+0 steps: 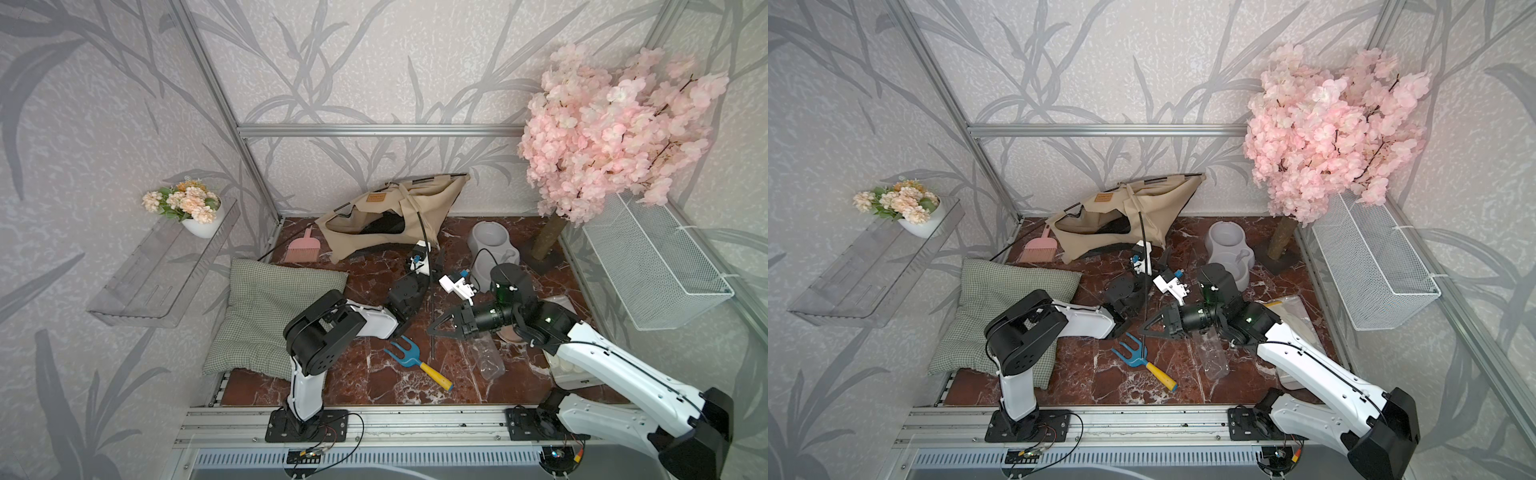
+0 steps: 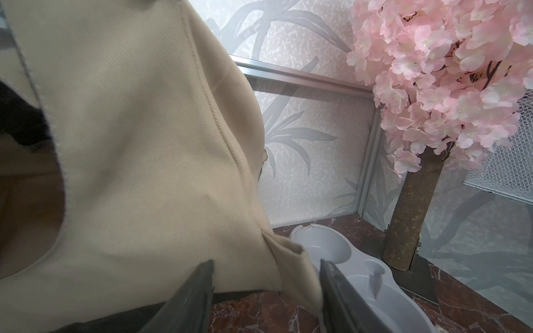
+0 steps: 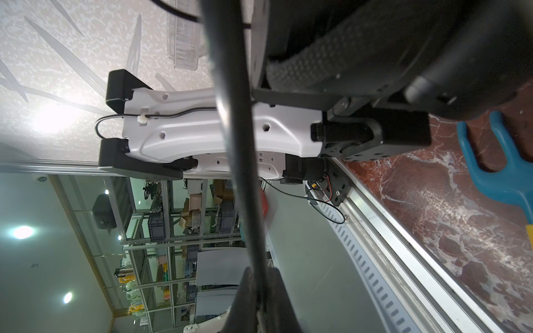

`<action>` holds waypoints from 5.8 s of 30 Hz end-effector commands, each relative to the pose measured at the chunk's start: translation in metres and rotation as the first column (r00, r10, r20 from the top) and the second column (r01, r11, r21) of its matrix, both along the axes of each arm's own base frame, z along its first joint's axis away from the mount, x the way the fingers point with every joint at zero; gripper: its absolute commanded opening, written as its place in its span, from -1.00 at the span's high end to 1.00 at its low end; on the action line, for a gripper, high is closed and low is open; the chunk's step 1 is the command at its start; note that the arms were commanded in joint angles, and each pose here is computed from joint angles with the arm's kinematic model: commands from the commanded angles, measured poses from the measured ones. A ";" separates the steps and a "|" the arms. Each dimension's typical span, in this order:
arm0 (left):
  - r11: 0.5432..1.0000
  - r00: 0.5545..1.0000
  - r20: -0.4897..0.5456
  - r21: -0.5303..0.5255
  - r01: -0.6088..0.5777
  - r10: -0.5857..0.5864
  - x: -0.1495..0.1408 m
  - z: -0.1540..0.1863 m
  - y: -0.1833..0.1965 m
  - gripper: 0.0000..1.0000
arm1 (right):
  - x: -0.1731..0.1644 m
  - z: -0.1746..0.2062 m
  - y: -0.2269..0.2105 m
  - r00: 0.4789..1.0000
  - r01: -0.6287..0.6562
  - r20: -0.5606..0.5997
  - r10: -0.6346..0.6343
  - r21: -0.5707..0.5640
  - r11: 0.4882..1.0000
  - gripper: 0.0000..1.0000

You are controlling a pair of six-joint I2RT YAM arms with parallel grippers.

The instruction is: Install the tent frame in the tent.

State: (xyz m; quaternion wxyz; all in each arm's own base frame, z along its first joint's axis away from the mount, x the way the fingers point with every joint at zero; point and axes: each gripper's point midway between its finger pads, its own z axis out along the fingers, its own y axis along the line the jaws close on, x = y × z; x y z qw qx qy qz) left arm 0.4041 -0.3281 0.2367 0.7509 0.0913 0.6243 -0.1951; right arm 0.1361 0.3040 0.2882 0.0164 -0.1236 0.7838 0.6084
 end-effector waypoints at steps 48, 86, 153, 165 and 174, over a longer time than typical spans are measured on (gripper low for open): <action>0.888 0.898 -0.156 0.156 0.433 -0.411 -0.192 -0.040 -0.008 1.00 | 0.047 -0.023 -0.051 0.913 0.309 0.251 -0.323 0.092 0.946 1.00; 0.790 0.835 -0.331 0.301 0.534 -0.439 -0.240 -0.093 -0.017 1.00 | 0.141 -0.017 -0.055 0.752 0.569 0.397 -0.527 0.013 0.822 1.00; 0.847 0.899 -0.287 0.329 0.417 -0.331 -0.202 -0.075 -0.024 0.90 | 0.134 -0.069 -0.040 0.762 0.606 0.411 -0.500 -0.179 0.775 1.00; 0.819 0.888 -0.378 0.399 0.412 -0.263 -0.201 -0.117 0.018 0.39 | 0.138 -0.057 -0.039 0.756 0.621 0.378 -0.535 -0.154 0.768 1.00; 0.847 0.925 -0.279 0.395 0.356 -0.258 -0.177 -0.077 0.010 0.37 | 0.140 -0.052 -0.039 0.751 0.628 0.377 -0.543 -0.150 0.764 1.00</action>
